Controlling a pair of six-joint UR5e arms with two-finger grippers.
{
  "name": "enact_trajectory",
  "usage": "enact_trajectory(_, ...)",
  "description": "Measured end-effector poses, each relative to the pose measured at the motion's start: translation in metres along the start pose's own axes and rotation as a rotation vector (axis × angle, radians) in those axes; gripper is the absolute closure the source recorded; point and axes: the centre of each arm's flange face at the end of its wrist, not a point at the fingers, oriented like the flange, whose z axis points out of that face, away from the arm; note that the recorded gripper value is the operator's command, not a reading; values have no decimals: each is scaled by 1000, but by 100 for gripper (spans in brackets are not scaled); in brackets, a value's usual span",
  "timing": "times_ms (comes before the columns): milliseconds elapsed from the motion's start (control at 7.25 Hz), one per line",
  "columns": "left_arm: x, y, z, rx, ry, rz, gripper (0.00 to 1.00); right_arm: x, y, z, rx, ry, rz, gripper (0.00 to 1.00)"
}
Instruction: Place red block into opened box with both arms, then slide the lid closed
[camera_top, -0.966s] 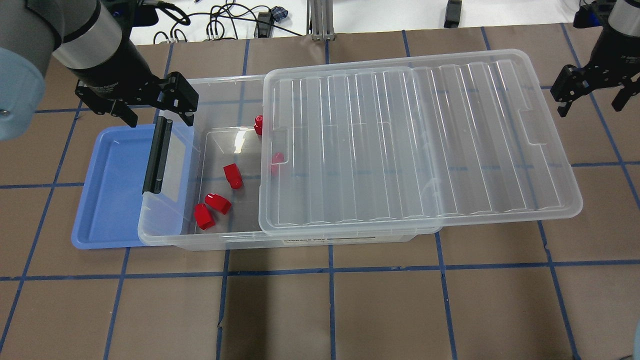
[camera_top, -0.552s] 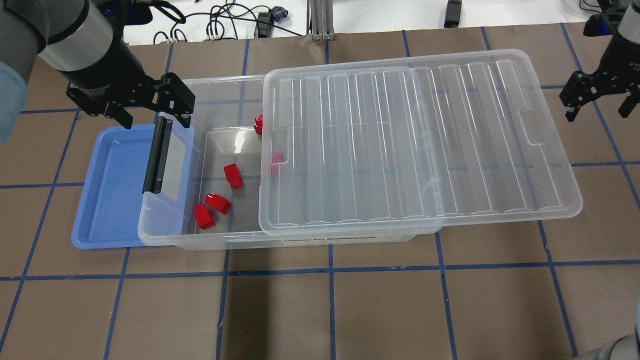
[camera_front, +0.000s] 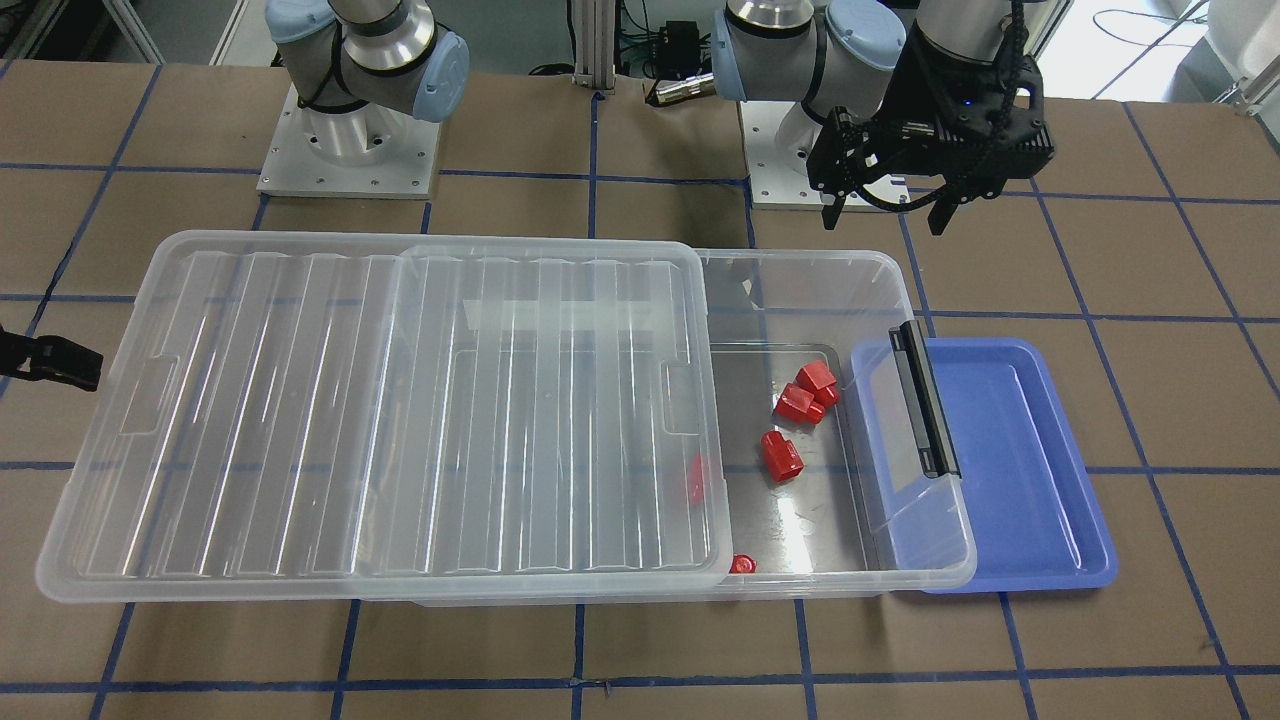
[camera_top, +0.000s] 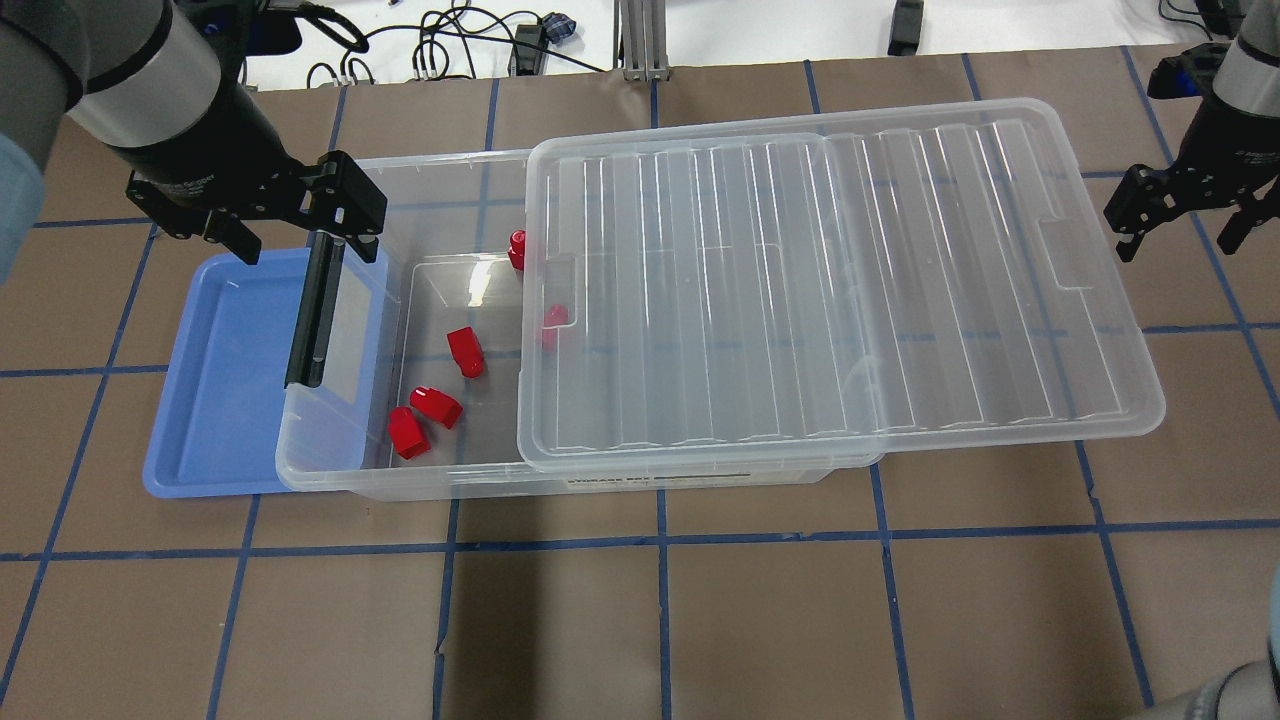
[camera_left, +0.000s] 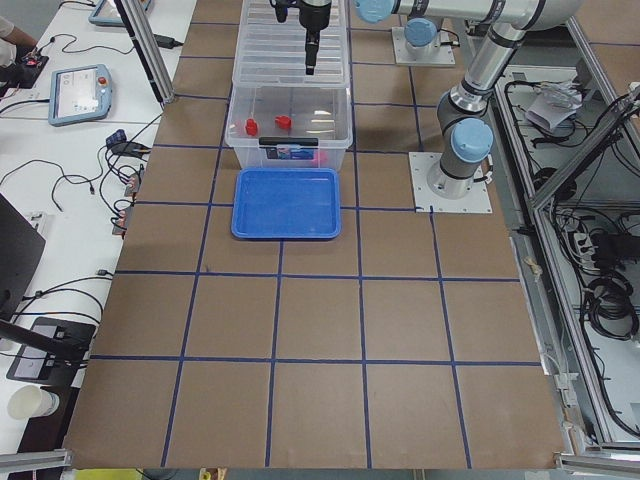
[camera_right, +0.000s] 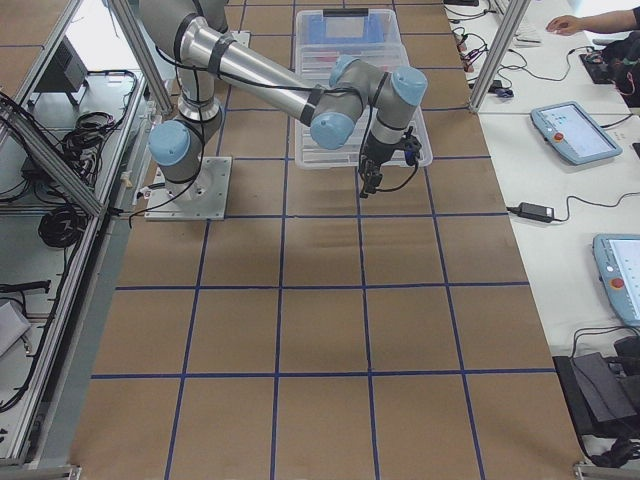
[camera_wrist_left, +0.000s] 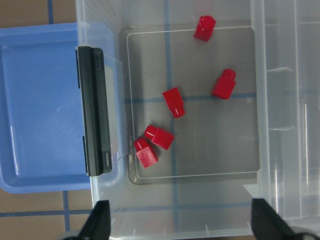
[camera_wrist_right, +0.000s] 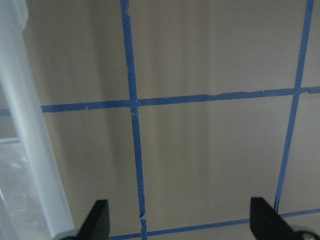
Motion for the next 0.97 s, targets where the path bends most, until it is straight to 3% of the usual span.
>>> enact_trajectory(414, 0, 1, -2, 5, 1, 0, 0, -14, 1, 1, 14, -66, -1, 0)
enact_trajectory(966, 0, 2, -4, 1, 1, -5, 0, -79, -3, -6, 17, -74, 30, 0)
